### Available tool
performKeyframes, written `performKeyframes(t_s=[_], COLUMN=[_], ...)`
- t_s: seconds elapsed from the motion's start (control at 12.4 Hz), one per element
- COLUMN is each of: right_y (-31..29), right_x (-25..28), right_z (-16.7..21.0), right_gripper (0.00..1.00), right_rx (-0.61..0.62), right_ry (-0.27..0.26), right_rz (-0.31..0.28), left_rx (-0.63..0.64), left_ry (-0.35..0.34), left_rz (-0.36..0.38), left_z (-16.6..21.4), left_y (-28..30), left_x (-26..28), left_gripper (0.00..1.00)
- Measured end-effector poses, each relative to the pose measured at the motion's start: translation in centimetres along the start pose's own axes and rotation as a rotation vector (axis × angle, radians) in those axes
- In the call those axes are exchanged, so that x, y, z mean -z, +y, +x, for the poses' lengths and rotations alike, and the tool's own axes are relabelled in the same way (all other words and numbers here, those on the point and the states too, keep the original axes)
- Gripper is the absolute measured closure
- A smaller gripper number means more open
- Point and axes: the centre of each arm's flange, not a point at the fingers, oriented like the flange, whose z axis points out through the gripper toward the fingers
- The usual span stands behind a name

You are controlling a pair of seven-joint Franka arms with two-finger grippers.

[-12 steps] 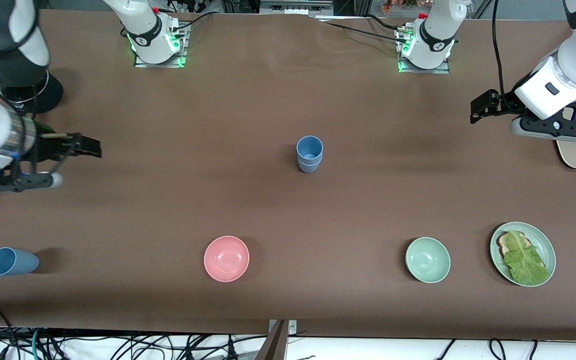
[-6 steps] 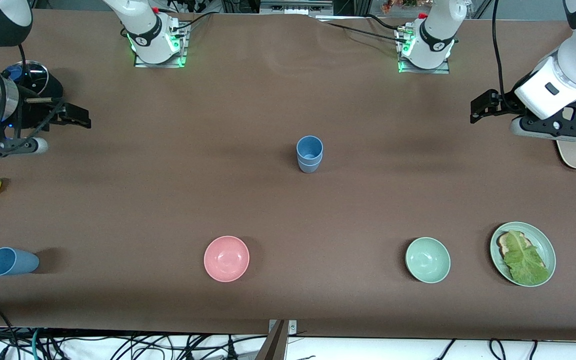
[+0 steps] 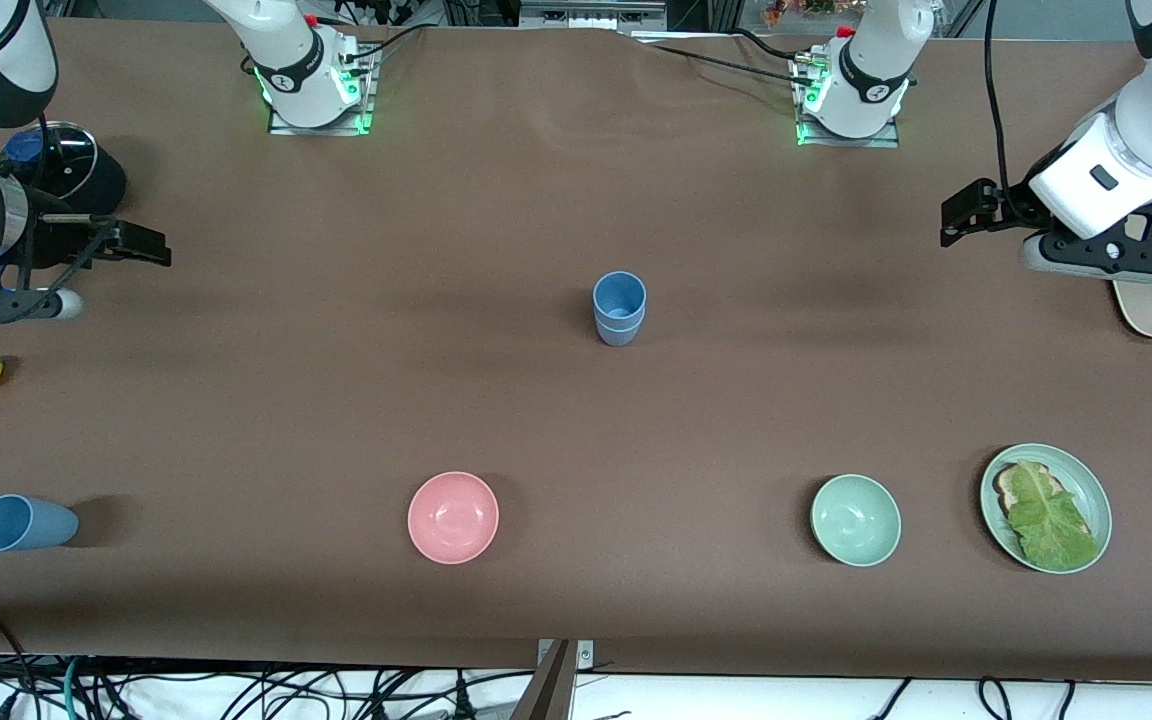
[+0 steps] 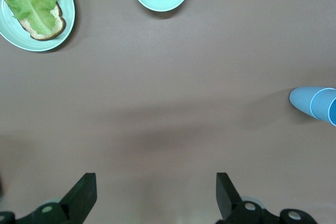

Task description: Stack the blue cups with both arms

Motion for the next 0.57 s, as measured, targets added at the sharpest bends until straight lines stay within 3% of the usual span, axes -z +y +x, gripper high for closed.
performKeyframes(t_s=[0.57], right_y=[0.1], right_x=[1.3], right_z=[0.2], right_gripper=[0.00], right_rx=[0.000], right_ry=[0.050], right_rz=[-0.009], left_rx=[0.000], left_ry=[0.000], left_rz=[0.000], left_z=[0.0], left_y=[0.0], left_x=[0.0], left_gripper=[0.00])
